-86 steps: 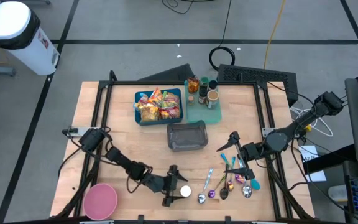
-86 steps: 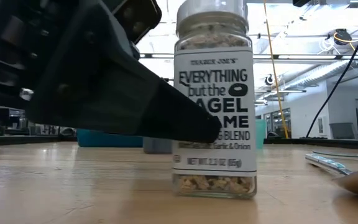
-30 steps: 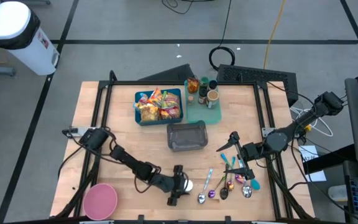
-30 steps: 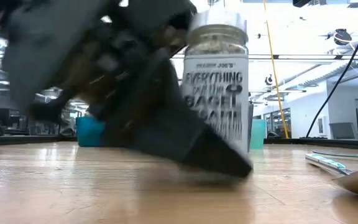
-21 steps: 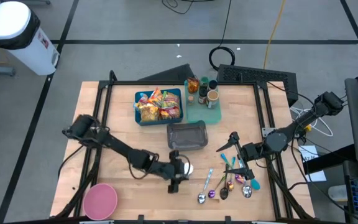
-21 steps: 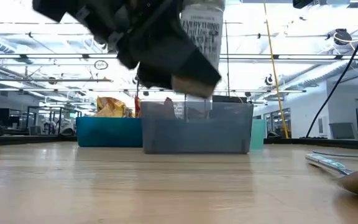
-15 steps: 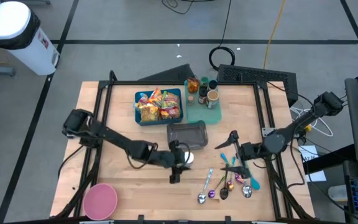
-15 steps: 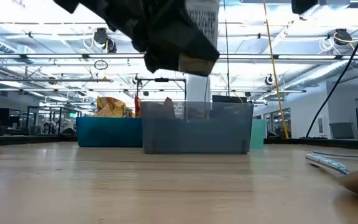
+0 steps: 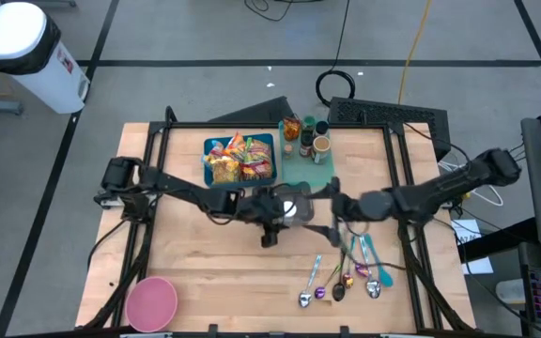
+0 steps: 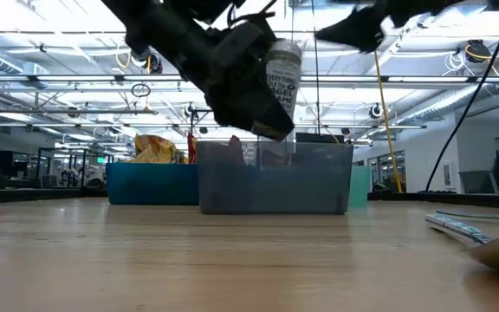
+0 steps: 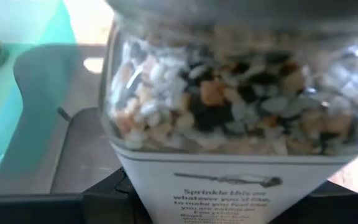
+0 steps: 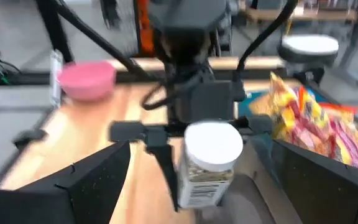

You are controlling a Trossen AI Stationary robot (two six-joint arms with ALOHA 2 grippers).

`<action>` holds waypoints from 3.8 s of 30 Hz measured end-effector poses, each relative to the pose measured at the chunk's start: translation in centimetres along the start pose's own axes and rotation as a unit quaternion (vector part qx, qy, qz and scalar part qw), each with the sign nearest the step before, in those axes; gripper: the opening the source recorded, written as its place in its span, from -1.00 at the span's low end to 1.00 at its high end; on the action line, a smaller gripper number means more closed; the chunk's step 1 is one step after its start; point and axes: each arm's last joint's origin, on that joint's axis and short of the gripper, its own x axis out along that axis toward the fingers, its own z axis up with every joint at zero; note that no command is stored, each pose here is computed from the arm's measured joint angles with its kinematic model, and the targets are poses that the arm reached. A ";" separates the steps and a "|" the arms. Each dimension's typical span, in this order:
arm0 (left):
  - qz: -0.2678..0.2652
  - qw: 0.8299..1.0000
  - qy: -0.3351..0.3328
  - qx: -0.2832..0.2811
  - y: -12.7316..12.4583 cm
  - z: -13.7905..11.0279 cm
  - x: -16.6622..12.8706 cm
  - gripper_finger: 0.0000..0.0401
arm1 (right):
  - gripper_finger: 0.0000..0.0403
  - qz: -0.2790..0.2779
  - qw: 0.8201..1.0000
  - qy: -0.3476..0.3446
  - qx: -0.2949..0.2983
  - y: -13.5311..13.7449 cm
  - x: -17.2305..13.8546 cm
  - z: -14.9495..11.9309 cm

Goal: Pick & Place Food Item
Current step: Put the white seasoning bottle into the green bin, then put the blue baby spoon into the black bin

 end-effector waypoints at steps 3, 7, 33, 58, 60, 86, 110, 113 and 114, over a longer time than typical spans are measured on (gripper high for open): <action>0.003 1.000 0.003 -0.005 0.7 0.0 0.1 0.01 | 0.87 -0.006 0.999 0.030 0.010 -1.5 1.9 0.6; 0.008 1.000 0.002 0.000 1.2 0.1 0.1 0.01 | 0.87 0.007 0.998 0.059 0.023 -3.3 3.9 0.1; 0.010 1.000 0.003 -0.005 1.2 0.1 0.1 0.01 | -0.08 0.032 0.995 0.077 0.046 -4.7 6.3 -1.2; 0.044 0.990 -0.131 0.011 3.6 0.1 -11.1 0.58 | -0.08 -0.196 0.977 0.059 0.058 -13.1 2.3 0.8; 0.049 0.989 -0.141 -0.007 4.2 -0.8 -11.2 0.56 | -0.08 -0.210 0.973 0.078 0.062 -14.7 3.2 -0.3; 0.061 0.986 -0.151 -0.029 5.1 -1.7 -10.9 0.57 | 0.21 -0.229 0.966 0.108 0.054 -20.0 9.0 -6.8; 0.062 0.986 -0.151 -0.030 5.1 -1.7 -10.9 0.59 | 0.95 -0.122 0.989 0.074 -0.048 -12.2 4.8 -0.3; 0.062 0.986 -0.151 -0.030 5.1 -1.7 -10.9 0.61 | 0.95 -0.030 0.993 0.094 -0.064 -9.0 2.5 0.6; 0.061 0.986 -0.151 -0.030 5.1 -1.7 -10.9 0.62 | 0.95 -0.002 0.993 0.103 -0.065 -7.8 1.7 0.7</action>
